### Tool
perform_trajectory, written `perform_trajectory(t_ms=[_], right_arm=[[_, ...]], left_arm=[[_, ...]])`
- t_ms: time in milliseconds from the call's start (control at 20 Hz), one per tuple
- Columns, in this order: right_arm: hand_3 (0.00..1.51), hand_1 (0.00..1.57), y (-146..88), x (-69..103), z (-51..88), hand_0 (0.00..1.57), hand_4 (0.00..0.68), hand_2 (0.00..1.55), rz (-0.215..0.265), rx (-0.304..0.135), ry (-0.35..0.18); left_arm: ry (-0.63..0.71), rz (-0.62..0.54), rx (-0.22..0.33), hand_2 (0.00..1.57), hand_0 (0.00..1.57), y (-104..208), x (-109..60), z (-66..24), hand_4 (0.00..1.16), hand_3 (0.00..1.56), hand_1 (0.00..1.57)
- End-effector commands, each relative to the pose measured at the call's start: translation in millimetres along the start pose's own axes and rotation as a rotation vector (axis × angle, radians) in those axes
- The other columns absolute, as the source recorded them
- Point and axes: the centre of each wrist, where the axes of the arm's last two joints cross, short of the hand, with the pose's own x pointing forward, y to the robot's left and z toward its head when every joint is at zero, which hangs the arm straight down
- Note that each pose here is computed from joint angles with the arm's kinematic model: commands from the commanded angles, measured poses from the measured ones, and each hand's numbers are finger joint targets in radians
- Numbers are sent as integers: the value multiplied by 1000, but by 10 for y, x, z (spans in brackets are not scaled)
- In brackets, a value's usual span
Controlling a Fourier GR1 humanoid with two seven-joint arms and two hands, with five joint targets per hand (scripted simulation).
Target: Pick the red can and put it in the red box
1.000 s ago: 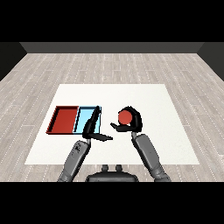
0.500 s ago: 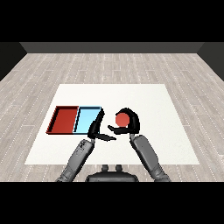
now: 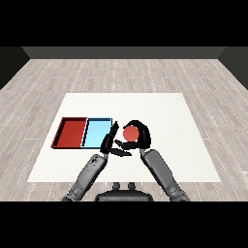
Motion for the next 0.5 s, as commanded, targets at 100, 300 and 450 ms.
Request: perform_trajectory(t_ms=[100, 300, 450], right_arm=[[1392, 1442, 9, -103, 131, 1442, 661, 1431, -43, 11, -7], [1400, 1482, 57, -55, 125, 1482, 644, 1436, -106, -2, 25], [1416, 1515, 228, 31, -47, 1515, 660, 1457, -97, 2, 9]], left_arm=[[-2, 38, -16, 0, 0, -119, 209, -55, 0, 0, 0], [21, 39, -20, 0, 0, -219, -68, 78, 0, 0, 0], [-6, 49, -36, 0, 0, -132, 37, 46, 0, 0, 0]])
